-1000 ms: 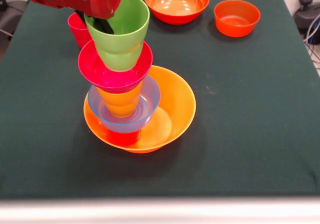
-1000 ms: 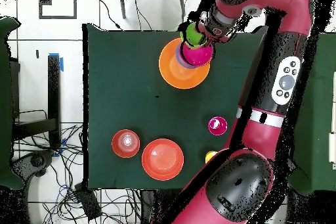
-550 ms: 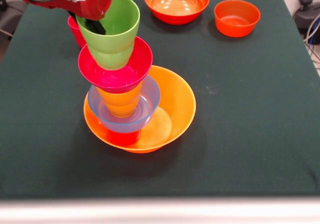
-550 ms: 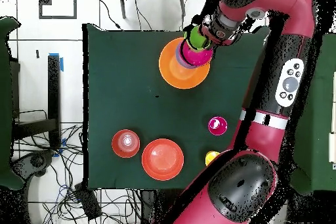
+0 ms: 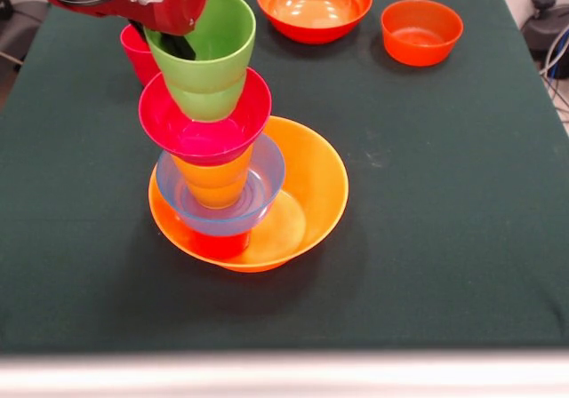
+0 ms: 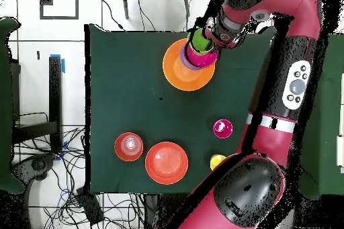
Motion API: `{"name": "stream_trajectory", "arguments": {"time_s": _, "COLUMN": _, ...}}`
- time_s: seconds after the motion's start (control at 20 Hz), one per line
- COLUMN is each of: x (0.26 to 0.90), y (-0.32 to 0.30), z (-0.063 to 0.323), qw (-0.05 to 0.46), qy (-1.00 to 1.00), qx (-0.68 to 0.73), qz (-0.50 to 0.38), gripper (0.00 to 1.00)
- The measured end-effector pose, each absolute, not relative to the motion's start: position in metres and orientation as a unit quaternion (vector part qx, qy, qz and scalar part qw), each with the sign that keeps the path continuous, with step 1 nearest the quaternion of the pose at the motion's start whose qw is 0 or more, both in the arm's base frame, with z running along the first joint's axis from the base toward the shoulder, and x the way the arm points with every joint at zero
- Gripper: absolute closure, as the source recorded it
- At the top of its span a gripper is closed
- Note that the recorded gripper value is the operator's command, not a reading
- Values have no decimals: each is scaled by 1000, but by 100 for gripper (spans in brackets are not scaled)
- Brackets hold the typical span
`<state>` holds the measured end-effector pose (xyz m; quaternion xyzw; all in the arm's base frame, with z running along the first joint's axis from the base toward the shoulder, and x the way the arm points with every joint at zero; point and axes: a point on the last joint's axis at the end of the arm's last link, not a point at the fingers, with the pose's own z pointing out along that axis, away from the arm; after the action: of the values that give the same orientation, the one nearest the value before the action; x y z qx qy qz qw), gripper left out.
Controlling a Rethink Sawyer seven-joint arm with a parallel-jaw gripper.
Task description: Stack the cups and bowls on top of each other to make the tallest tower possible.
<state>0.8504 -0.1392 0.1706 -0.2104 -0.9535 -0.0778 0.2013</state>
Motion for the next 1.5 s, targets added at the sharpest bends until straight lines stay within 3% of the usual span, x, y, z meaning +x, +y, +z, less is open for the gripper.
{"name": "stream_trajectory", "arguments": {"time_s": 0.65, "x": 854, "y": -123, "z": 163, "qw": 180, "qy": -961, "qx": -193, "qz": -86, "gripper": 100}}
{"name": "stream_trajectory", "arguments": {"time_s": 1.5, "x": 845, "y": -139, "z": 152, "qw": 191, "qy": -958, "qx": -204, "qz": -63, "gripper": 100}}
